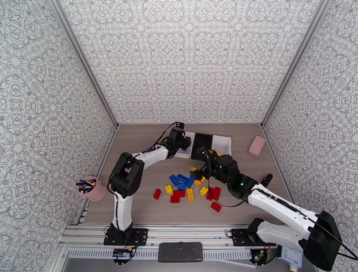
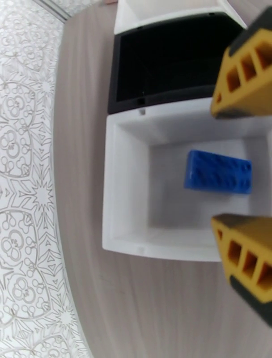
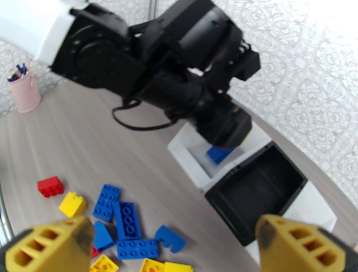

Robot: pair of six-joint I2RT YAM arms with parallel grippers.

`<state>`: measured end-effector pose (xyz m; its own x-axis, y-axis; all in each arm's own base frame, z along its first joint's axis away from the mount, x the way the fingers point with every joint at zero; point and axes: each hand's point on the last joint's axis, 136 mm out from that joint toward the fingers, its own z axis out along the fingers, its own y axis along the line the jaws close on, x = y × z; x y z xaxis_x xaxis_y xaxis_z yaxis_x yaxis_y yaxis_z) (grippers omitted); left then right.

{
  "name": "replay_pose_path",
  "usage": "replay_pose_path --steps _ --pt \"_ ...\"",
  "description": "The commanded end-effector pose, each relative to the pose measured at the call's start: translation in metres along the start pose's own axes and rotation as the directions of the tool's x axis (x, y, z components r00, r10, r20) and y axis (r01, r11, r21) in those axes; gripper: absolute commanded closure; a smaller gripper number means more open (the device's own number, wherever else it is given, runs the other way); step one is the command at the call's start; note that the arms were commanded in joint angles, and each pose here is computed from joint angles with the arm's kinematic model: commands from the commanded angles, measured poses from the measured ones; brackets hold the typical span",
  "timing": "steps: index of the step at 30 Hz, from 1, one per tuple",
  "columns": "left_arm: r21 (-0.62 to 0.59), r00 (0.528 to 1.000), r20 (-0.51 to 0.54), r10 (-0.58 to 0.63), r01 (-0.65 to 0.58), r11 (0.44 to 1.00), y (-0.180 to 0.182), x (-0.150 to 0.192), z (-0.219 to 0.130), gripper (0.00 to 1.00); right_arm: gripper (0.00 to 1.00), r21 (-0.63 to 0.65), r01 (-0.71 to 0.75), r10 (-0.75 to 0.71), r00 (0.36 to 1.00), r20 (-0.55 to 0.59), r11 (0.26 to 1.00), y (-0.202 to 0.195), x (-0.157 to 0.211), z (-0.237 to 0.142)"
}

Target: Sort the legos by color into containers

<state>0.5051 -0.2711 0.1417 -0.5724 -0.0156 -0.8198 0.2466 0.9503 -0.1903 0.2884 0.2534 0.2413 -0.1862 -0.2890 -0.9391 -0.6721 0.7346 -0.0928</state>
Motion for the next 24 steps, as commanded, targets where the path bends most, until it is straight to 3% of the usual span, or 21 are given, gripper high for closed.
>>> replay_pose_path --steps 1,8,13,18,24 --pt "0.035 0.996 0.084 0.020 -0.023 0.999 -0.014 -0.030 -0.043 0.29 0.00 0.074 -0.085 0.087 0.996 -0.022 0.994 -0.016 0.005 -0.006" --pt "0.049 0.990 0.114 0.082 -0.088 0.995 -0.021 -0.014 -0.109 0.01 0.00 0.242 -0.226 0.247 0.967 -0.062 0.944 -0.045 0.016 -0.008" --pt "0.107 0.989 0.119 0.089 -0.102 0.989 -0.020 0.005 -0.159 0.00 0.00 0.312 -0.261 0.307 0.946 -0.107 0.914 -0.055 0.029 -0.003" --pt "0.190 0.978 0.105 0.179 -0.196 0.962 -0.024 0.031 -0.201 0.00 0.00 0.379 -0.297 0.383 0.907 -0.175 0.876 -0.061 0.056 -0.002" --pt "0.343 0.942 0.138 0.307 -0.336 0.877 -0.041 0.065 -0.238 0.00 0.01 0.411 -0.337 0.473 0.830 -0.295 0.847 -0.052 0.093 -0.004"
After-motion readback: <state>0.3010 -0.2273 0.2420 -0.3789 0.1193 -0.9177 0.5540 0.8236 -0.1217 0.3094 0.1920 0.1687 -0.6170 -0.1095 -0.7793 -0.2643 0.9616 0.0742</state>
